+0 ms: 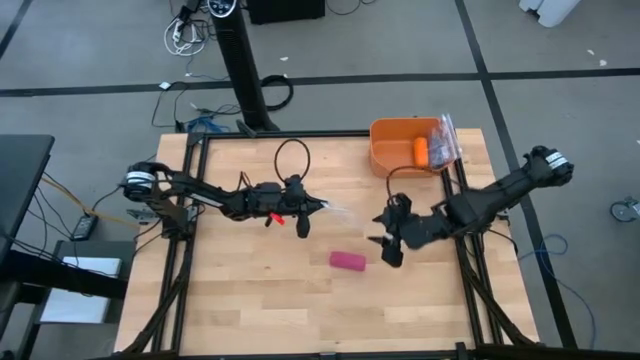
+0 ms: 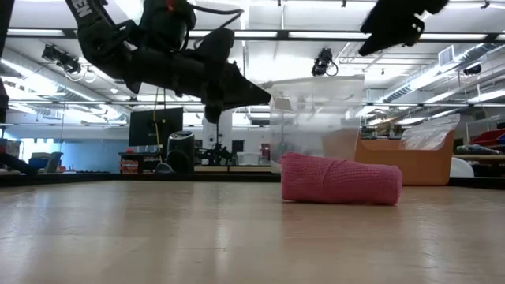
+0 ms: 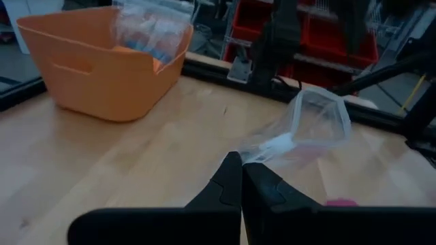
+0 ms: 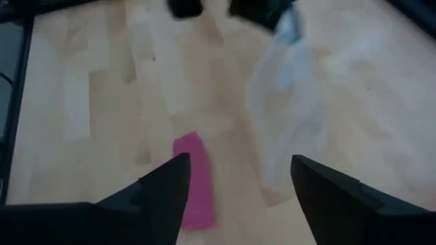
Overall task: Roll bandage
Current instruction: Insert the pink bandage into the transparent zip bag
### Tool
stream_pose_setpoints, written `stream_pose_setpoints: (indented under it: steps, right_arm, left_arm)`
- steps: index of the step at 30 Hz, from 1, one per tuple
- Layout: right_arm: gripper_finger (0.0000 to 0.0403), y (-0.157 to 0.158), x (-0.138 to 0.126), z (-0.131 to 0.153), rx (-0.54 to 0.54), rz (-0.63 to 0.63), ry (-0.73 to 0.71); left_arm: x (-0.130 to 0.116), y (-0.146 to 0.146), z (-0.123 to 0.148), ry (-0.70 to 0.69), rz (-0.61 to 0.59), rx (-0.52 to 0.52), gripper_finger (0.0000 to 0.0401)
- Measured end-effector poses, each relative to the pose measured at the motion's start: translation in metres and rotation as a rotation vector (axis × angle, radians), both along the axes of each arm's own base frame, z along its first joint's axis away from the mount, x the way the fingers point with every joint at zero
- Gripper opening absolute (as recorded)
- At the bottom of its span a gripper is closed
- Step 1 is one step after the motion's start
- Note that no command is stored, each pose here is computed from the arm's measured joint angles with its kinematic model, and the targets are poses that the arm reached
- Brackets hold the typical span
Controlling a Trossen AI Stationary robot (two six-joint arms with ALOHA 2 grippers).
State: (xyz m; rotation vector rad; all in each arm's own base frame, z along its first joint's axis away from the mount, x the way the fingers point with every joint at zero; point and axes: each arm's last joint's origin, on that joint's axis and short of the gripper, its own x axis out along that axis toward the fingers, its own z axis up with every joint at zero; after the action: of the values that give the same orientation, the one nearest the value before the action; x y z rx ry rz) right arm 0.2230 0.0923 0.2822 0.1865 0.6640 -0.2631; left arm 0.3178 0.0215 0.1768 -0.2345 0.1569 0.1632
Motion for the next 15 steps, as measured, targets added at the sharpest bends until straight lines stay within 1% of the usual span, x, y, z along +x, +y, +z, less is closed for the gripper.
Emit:
stream_pose_setpoints:
  steps: [3, 7, 11, 15]
  right_arm:
    - [0.0266, 0.020, 0.004, -0.023, -0.011, 0.011, 0.017]
    - [0.0264, 0.043, 0.016, -0.060, 0.025, 0.004, 0.012]
    - [0.0265, 0.057, 0.031, -0.091, 0.032, -0.011, 0.040]
    - [0.0278, 0.063, 0.044, -0.119, 0.018, -0.014, 0.065]
  left_arm:
    - [0.002, 0.003, 0.000, -0.041, 0.008, 0.001, 0.0000]
    - [0.001, 0.011, 0.002, -0.059, 0.028, 0.001, 0.0000]
    - [0.001, 0.018, 0.002, -0.058, 0.024, -0.002, 0.0000]
    - [0.001, 0.019, 0.001, -0.055, 0.009, -0.006, 0.0000]
